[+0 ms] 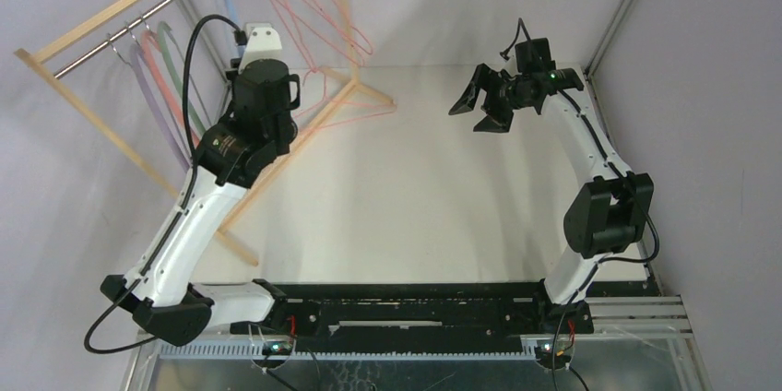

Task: Organize the hangers
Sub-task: Place the hanger at the clothesline.

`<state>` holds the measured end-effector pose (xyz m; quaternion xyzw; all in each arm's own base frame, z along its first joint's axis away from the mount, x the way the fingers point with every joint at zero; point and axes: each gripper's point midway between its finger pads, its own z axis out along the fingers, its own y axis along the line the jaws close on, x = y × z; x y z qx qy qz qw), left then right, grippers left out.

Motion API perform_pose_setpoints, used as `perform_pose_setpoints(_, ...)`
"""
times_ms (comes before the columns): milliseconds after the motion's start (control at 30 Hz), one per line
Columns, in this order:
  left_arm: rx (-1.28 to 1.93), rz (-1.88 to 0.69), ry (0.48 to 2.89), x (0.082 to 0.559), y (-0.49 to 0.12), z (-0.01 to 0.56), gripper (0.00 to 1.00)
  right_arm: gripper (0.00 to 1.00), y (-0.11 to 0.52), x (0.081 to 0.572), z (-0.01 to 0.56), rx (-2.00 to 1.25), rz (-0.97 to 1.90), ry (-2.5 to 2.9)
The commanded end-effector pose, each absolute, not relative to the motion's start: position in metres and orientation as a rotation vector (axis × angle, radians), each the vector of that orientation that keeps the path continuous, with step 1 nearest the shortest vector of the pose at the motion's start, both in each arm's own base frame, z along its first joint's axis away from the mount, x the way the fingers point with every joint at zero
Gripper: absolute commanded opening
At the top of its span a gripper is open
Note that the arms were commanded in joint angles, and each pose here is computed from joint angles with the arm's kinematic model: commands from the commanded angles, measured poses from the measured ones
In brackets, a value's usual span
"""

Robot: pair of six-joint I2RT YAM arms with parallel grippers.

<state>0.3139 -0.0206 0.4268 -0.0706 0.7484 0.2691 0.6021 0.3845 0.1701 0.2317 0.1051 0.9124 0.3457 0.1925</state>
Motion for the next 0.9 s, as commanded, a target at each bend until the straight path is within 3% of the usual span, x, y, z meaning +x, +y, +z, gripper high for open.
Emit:
perform_pose_setpoints(0, -0.271, 0.639, 1.642, 0.319, -0.002, 0.454, 0.00, 0.89, 0.175, 0.390, 0.247, 0.251, 0.996, 2.521)
perform_pose_setpoints(600, -0.318, 0.622, 1.728, 0.324, 0.009, 0.398, 0.00, 0.89, 0.177, 0.393, 0.238, 0.253, 1.012, 2.543)
perform_pose_setpoints(867, -0.353, 0.591, 1.698, 0.316, 0.015, 0.404, 0.00, 0.89, 0.178, 0.392, 0.235, 0.252, 1.013, 2.549)
